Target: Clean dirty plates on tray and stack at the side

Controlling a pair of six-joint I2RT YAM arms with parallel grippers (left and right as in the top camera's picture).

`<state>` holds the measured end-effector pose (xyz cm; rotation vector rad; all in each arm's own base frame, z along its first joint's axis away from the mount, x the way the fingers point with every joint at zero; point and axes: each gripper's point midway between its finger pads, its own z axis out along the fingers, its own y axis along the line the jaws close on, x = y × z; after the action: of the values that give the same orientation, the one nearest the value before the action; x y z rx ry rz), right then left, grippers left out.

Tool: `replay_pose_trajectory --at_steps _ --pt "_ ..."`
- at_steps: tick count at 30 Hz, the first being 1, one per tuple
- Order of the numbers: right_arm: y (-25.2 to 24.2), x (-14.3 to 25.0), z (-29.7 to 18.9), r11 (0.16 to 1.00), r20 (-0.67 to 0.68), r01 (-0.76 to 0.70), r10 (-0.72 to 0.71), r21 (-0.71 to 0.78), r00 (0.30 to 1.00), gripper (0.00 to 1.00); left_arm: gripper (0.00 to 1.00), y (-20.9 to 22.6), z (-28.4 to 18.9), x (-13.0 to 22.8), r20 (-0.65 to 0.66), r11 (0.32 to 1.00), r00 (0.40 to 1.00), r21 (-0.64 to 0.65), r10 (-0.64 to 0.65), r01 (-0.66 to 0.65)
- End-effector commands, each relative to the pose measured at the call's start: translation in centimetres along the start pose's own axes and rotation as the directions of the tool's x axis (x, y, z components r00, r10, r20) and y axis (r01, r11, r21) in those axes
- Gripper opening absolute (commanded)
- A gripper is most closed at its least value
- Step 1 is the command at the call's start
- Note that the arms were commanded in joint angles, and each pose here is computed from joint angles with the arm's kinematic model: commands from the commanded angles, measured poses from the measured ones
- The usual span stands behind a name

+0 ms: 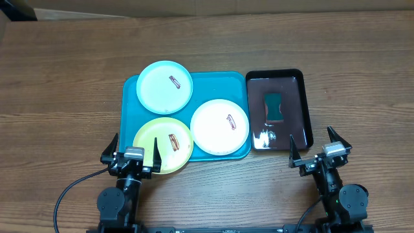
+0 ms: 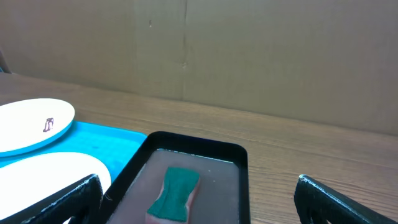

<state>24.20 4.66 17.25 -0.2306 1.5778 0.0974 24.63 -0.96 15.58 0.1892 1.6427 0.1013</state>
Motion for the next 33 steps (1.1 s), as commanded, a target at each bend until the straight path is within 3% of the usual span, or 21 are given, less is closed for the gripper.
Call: replay_pose_trajectory --at_steps 1,4,7,15,18,20,23,26,32,33 --pt "-0.1 0.2 0.0 1.000 0.001 0.000 0.000 0.006 1.000 1.00 1.00 -0.6 0.0 -0.2 0.017 0.999 1.000 0.038 0.001 -0.001" --pt "-0.1 0.2 0.0 1.000 0.001 0.000 0.000 0.006 1.000 1.00 1.00 -2.2 -0.5 -1.2 0.008 0.979 0.988 0.139 -0.154 0.151" --pt "-0.1 0.2 0.0 1.000 0.001 0.000 0.000 0.006 1.000 1.00 1.00 -2.5 -1.4 -2.1 -0.057 0.947 0.961 0.162 -0.272 0.278" --pt "-0.1 0.2 0.0 1.000 0.001 0.000 0.000 0.006 1.000 1.00 1.00 -2.1 -4.8 -11.1 -0.045 0.909 0.937 0.229 -0.346 0.347" --pt "-0.1 0.2 0.0 1.000 0.001 0.000 0.000 0.006 1.000 1.00 1.00 -2.9 -5.1 -14.0 -0.143 0.879 0.925 0.289 -0.353 0.380" --pt "-0.1 0.2 0.0 1.000 0.001 0.000 0.000 0.006 1.000 1.00 1.00 -4.2 -4.9 -15.6 -0.320 0.831 0.884 0.339 -0.340 0.442" --pt "-0.1 0.2 0.0 1.000 0.001 0.000 0.000 0.006 1.000 1.00 1.00 -4.9 -4.5 -15.5 -0.572 0.796 0.762 0.286 -0.304 0.533" --pt "-0.1 0.2 0.0 1.000 0.001 0.000 0.000 0.006 1.000 1.00 1.00 -5.1 -4.0 -14.8 -0.796 0.789 0.560 0.184 -0.230 0.586" --pt "-0.1 0.2 0.0 1.000 0.001 0.000 0.000 0.006 1.000 1.00 1.00 -6.1 -0.9 -13.1 -0.957 0.735 0.211 -0.001 -0.197 0.678" --pt "-0.1 0.2 0.0 1.000 0.001 0.000 0.000 0.006 1.000 1.00 0.95 -6.4 -0.4 -12.3 -0.970 0.727 0.158 -0.028 -0.186 0.686"
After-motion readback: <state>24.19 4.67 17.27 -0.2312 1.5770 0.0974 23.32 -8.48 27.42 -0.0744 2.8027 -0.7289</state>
